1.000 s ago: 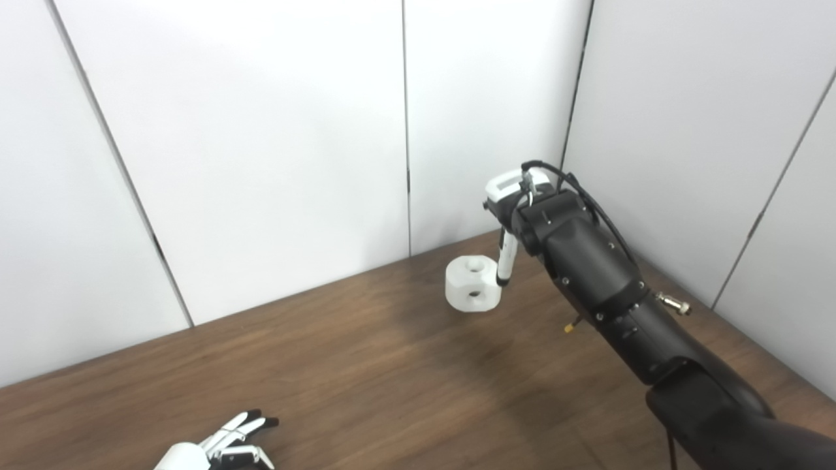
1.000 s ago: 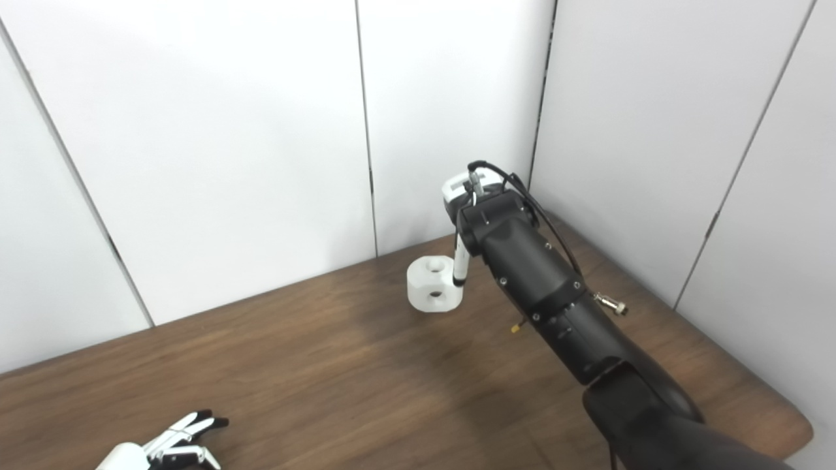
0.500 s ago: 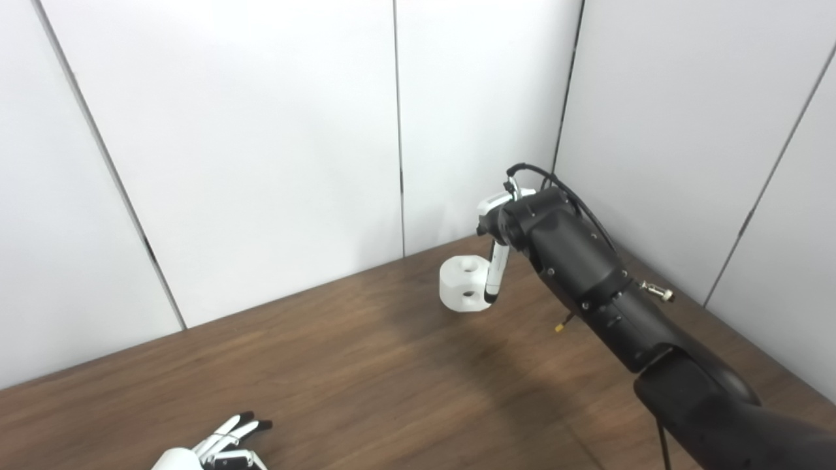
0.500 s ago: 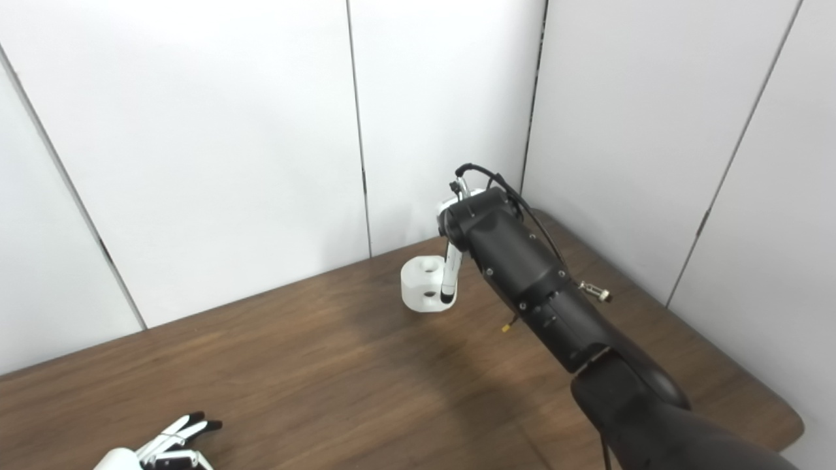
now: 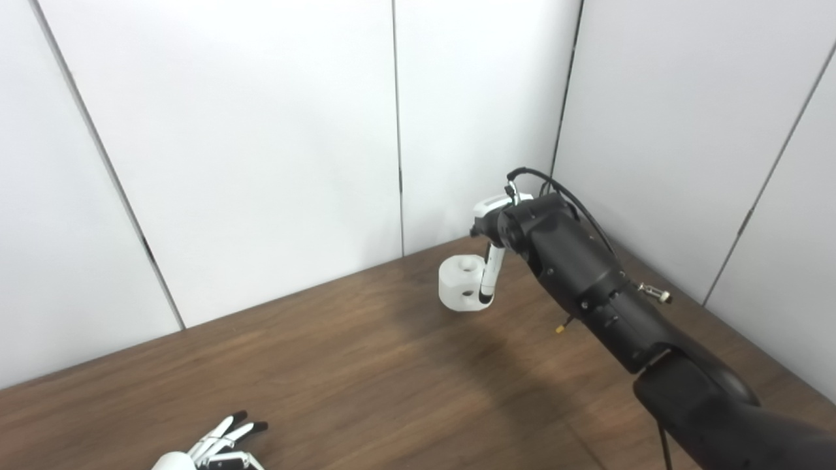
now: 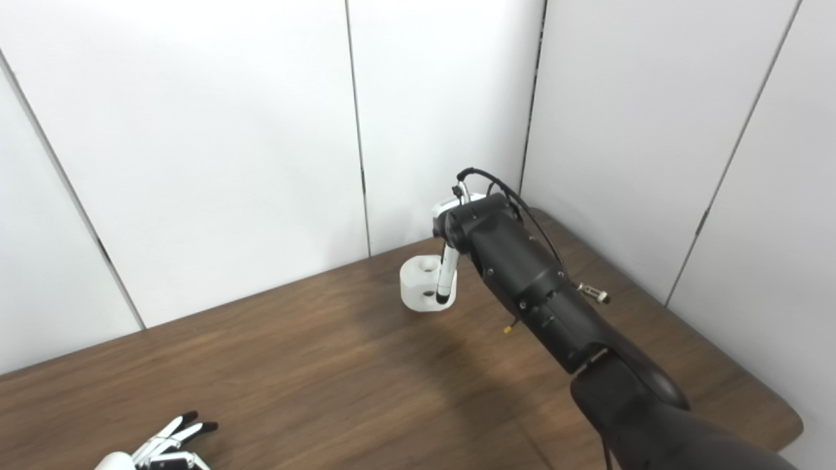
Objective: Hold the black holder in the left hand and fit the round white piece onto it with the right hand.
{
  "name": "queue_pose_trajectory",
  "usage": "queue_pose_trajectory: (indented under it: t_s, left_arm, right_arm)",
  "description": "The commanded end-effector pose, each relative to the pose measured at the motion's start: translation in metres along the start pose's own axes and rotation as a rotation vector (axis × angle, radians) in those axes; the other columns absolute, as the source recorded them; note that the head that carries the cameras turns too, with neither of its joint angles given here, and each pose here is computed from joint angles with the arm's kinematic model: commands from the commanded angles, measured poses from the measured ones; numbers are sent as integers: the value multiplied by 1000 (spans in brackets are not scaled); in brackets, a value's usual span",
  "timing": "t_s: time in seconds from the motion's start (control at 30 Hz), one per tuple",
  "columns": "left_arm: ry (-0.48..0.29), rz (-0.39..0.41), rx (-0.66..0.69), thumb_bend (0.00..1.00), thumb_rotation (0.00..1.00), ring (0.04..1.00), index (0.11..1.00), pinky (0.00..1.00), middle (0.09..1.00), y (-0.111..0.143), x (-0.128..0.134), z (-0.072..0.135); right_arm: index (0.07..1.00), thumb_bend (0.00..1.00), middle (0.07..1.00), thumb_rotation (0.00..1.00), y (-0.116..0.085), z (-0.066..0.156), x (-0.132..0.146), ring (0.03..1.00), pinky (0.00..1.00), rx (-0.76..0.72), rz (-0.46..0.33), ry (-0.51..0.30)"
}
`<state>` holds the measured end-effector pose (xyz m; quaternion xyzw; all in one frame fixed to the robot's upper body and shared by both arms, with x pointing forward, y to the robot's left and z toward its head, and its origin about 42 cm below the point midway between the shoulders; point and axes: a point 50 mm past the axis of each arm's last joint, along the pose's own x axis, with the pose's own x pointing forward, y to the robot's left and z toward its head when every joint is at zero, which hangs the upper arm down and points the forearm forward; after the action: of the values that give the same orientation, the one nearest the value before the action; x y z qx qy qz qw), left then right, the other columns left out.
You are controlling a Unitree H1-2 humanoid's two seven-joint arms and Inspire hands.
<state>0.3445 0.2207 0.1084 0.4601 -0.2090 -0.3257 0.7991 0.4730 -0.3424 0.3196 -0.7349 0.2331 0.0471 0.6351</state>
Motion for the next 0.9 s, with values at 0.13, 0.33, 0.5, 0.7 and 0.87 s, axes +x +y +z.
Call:
queue_pose_trajectory:
  t_s: [0.13, 0.33, 0.5, 0.7, 0.87]
  left_arm:
    - [98, -178, 39, 521, 57, 975, 487, 959, 898, -22, -27, -22]
    - [103, -174, 33, 521, 58, 984, 487, 983, 900, -22, -28, -21]
    - [99, -169, 38, 522, 58, 987, 487, 1000, 901, -23, -29, -21]
    - [102, -174, 30, 522, 57, 988, 487, 1000, 905, -23, -30, -20]
    - [95, -174, 39, 522, 59, 976, 487, 995, 901, -23, -31, -20]
  right_arm:
    - [943, 1000, 989, 312, -12, -6, 6, 992, 962, 20, -126, -14]
    - [925, 1000, 983, 312, -6, -3, 12, 985, 955, 30, -123, -22]
    - [906, 1000, 974, 311, -2, 1, 16, 969, 935, 38, -115, -36]
    - [894, 1000, 975, 319, 3, 7, 18, 964, 922, 42, -101, -50]
    - [860, 1000, 964, 311, 8, 10, 20, 953, 914, 45, -101, -60]
